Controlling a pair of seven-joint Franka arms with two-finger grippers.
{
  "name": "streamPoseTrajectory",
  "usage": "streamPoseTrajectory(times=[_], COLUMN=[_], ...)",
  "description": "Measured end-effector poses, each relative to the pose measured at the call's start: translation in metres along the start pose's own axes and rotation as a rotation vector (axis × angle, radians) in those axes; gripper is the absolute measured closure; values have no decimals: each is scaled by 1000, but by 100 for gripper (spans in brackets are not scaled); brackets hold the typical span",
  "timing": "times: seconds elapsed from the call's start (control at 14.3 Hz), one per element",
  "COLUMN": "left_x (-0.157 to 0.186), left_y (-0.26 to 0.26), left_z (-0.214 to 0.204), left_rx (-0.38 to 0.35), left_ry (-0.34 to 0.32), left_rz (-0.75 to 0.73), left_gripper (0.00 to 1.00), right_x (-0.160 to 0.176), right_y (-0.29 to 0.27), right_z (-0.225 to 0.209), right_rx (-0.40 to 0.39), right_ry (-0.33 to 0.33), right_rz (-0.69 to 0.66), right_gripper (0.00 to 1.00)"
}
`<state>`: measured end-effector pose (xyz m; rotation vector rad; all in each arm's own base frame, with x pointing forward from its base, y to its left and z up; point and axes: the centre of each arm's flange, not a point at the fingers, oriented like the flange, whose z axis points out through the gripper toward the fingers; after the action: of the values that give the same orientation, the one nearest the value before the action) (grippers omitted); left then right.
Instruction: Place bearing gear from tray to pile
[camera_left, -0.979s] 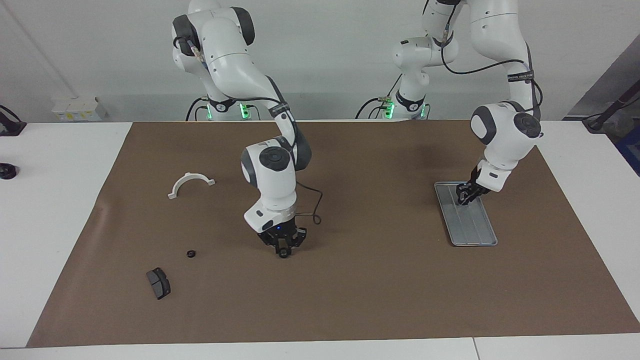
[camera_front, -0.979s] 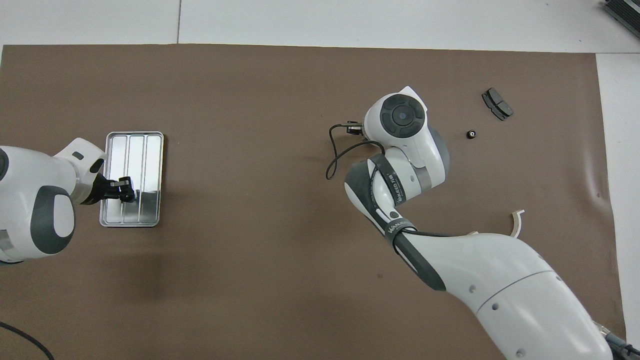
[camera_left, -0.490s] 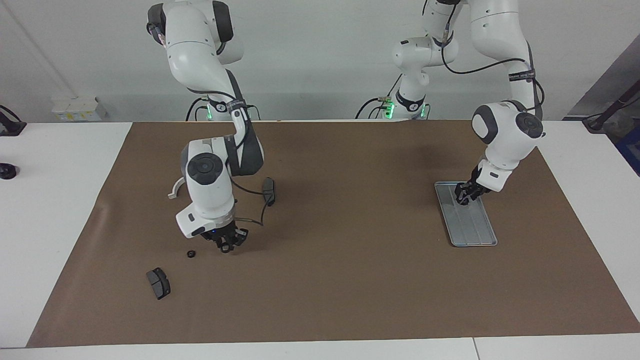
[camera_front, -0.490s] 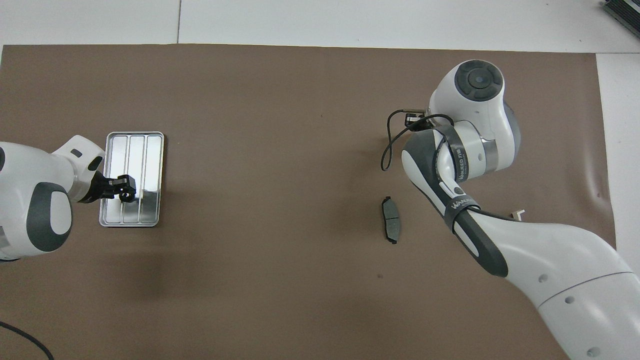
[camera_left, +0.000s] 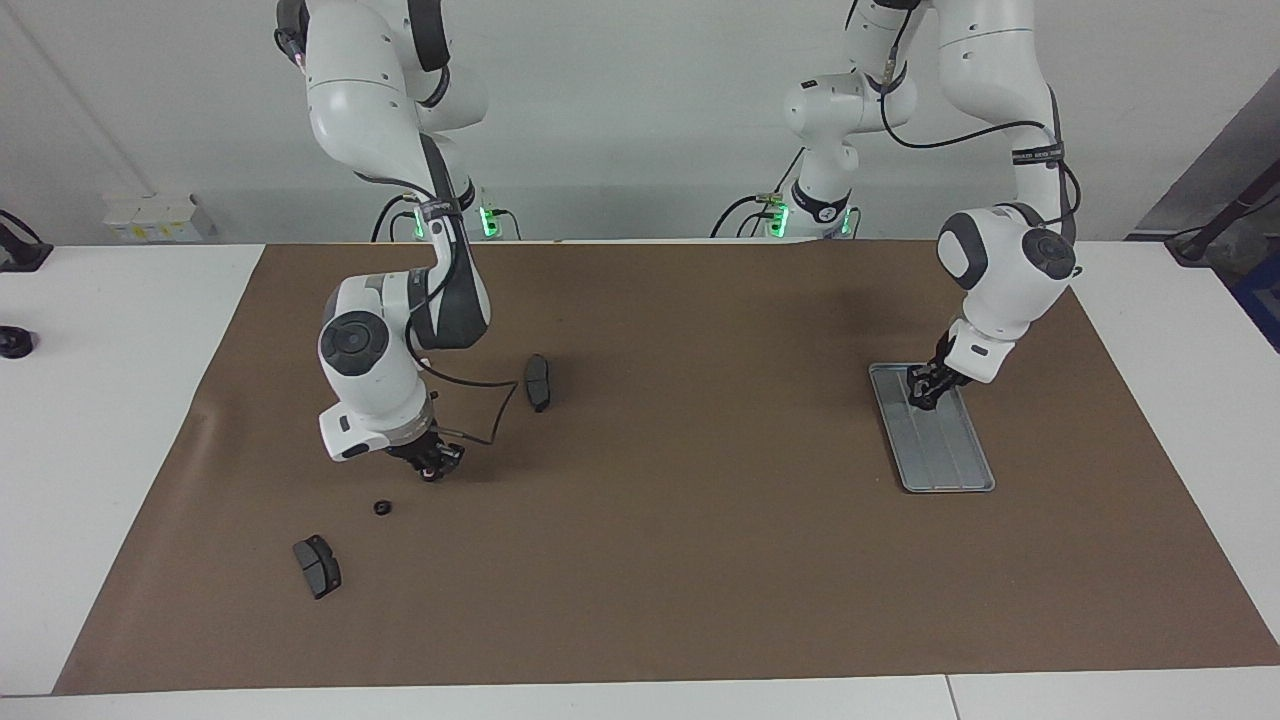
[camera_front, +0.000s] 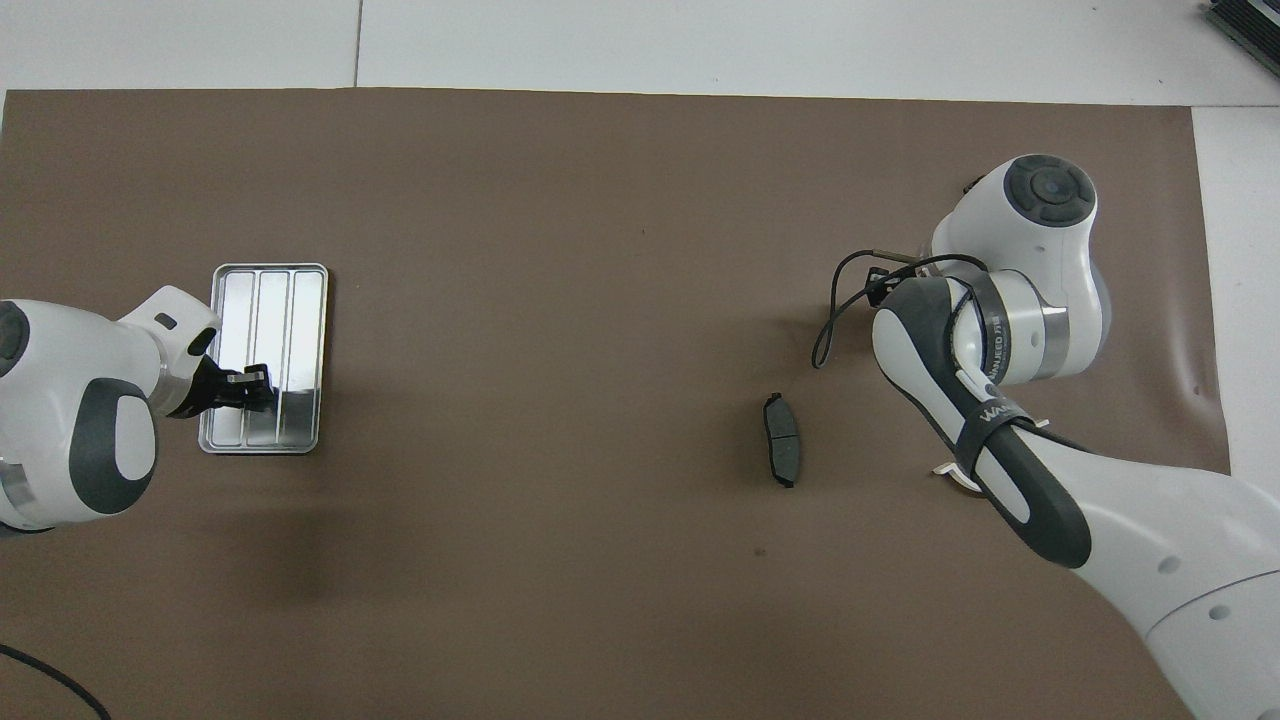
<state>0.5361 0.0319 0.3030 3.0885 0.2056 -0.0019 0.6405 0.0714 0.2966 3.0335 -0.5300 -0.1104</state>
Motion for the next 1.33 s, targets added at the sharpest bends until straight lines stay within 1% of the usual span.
streamPoseTrajectory(times=[0.14, 0.28, 0.35, 0.42, 0.49, 0.56, 0.7, 0.84, 0.98, 1.05, 1.19, 1.33], left_x=[3, 12, 21, 32, 41, 46, 48, 42, 26, 15, -3, -13], left_y=[1, 5, 11, 19, 34, 52, 97, 151, 218, 252, 311, 367], left_z=[-3, -19, -35, -55, -76, -92, -109, -116, -115, -111, -97, -72], left_rx=[-1, -3, -6, -10, -14, -18, -28, -47, -88, -115, -178, -234], left_ry=[6, 8, 9, 21, 42, 64, 99, 131, 181, 202, 242, 255], left_rz=[6, 16, 25, 42, 67, 98, 143, 117, 63, 35, -26, -80], left_gripper=[66, 66, 66, 66, 66, 66, 66, 66, 66, 66, 66, 66], right_x=[-9, -17, -19, -20, -21, -21, -21, -19, -16, -13, -5, 2], right_y=[2, 3, 3, 3, 3, 3, 4, 4, -1, -5, -11, -15], right_z=[0, -3, -5, -7, -9, -11, -19, -33, -51, -60, -73, -80], right_rx=[-1, -1, 0, 1, 3, 5, 12, 28, 51, 69, 116, 151], right_ry=[-10, -15, -14, -12, -10, -7, 5, 32, 71, 103, 193, 269], right_rz=[20, 42, 49, 56, 59, 61, 64, 63, 59, 51, 22, -4], right_gripper=[64, 62, 55, 43, 33, 21, 1, 0, 0, 0, 0, 0])
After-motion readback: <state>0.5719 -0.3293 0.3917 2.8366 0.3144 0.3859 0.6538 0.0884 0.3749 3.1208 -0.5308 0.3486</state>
